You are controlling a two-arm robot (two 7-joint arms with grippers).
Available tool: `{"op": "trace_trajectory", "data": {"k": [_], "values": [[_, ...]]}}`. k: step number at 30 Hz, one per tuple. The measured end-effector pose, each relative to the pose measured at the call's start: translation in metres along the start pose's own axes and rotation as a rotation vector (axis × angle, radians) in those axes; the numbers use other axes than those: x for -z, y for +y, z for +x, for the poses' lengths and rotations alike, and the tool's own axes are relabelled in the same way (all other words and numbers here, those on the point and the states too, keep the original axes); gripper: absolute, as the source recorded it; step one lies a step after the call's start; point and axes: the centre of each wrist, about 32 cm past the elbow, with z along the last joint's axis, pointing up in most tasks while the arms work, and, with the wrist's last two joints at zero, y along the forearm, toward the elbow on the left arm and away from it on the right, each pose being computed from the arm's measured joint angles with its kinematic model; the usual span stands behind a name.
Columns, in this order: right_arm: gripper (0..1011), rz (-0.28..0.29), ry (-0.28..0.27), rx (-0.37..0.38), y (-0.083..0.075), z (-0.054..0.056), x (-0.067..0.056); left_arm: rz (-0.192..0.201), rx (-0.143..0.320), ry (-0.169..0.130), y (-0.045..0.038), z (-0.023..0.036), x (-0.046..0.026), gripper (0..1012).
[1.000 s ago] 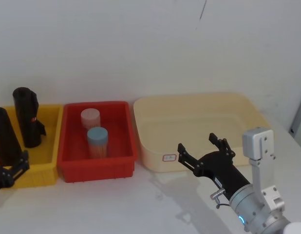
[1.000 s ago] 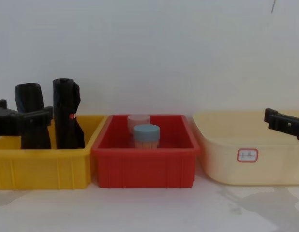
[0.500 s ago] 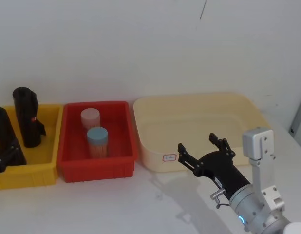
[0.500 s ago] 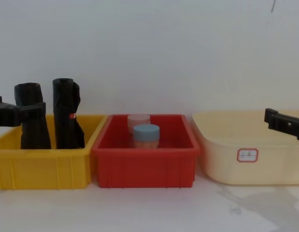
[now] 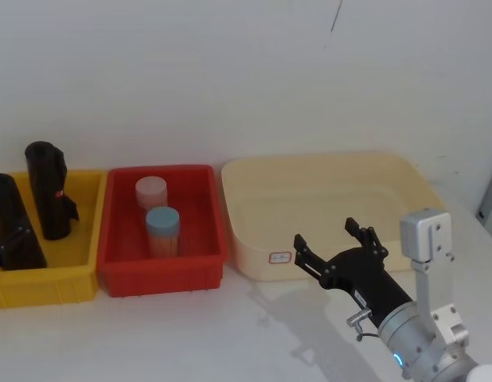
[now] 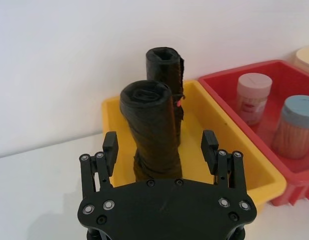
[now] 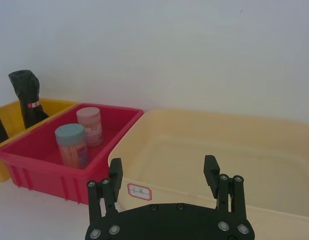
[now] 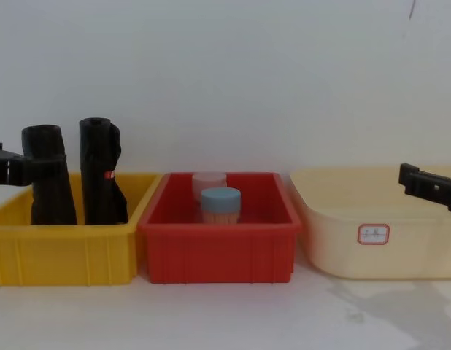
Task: Pick up the garbage bag with the one hand and transfer it to the other hand.
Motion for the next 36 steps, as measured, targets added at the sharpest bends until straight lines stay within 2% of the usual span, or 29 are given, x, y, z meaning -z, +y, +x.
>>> {"op": "trace_trajectory", "data": {"k": [6, 15, 23, 32, 36], "values": [[1001, 0.0, 0.0, 0.0, 0.0, 0.0, 0.0, 0.011, -0.021, -0.009, -0.0059, 0.0028, -0.0019, 1000], [1001, 0.0, 0.0, 0.0, 0.0, 0.0, 0.0, 0.022, -0.039, -0.006, -0.014, 0.0069, -0.0027, 1000], [1001, 0.0, 0.0, 0.0, 0.0, 0.0, 0.0, 0.025, -0.024, 0.01, -0.0257, 0.01, -0.0002, 1000], [1001, 0.0, 0.0, 0.0, 0.0, 0.0, 0.0, 0.025, -0.002, 0.018, -0.0368, 0.0093, 0.0023, 1000], [1001, 0.0, 0.0, 0.0, 0.0, 0.0, 0.0, 0.025, -0.001, 0.013, -0.0393, 0.0091, 0.0026, 944]]}}
